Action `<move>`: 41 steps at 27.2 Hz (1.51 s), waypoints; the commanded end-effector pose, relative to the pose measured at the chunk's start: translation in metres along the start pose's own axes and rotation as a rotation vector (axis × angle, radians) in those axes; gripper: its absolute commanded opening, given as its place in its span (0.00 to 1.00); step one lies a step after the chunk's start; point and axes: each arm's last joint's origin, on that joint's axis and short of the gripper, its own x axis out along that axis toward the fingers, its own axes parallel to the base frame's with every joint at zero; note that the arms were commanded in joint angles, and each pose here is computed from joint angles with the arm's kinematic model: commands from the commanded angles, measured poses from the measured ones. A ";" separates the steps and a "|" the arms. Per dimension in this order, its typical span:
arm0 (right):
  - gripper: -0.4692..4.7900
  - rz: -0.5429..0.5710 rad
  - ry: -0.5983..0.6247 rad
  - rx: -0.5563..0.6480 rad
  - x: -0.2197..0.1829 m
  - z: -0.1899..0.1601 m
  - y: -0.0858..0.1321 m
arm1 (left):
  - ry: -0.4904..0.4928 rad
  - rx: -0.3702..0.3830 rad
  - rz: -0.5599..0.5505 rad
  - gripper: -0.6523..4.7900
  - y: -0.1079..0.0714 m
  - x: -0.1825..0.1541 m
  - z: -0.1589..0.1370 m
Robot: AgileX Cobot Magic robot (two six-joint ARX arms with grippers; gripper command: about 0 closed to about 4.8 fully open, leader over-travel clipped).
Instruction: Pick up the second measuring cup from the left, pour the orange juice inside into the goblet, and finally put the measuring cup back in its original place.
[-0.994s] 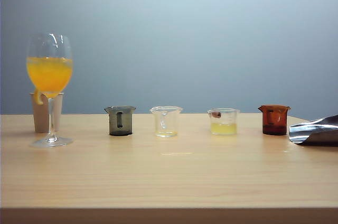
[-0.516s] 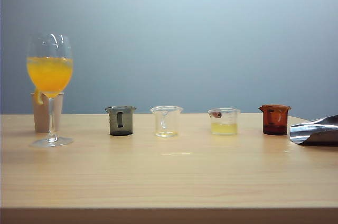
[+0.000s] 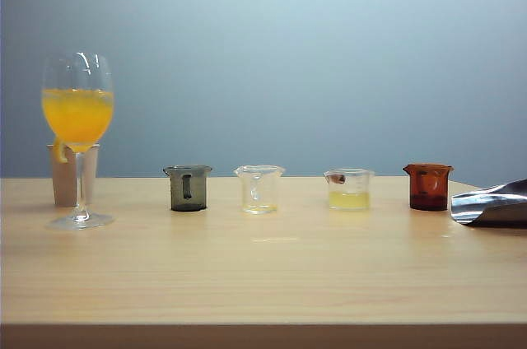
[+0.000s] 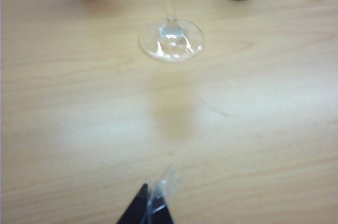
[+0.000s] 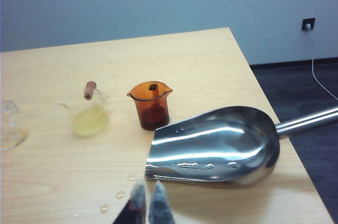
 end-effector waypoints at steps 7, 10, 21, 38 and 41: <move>0.14 0.003 -0.027 -0.001 -0.001 0.004 0.000 | -0.048 0.005 0.003 0.11 0.000 0.001 0.003; 0.14 0.001 -0.057 0.001 -0.004 0.004 0.000 | -0.050 0.005 0.003 0.11 0.000 0.001 0.003; 0.14 -0.010 0.064 -0.004 0.003 -0.036 -0.005 | -0.063 0.007 -0.004 0.11 0.000 0.002 0.003; 0.14 -0.136 0.097 0.007 0.003 -0.039 -0.017 | -0.289 0.039 0.013 0.11 0.002 0.002 0.019; 0.14 -0.139 0.096 0.007 0.003 -0.039 -0.017 | -0.323 0.042 0.027 0.11 0.003 0.005 0.018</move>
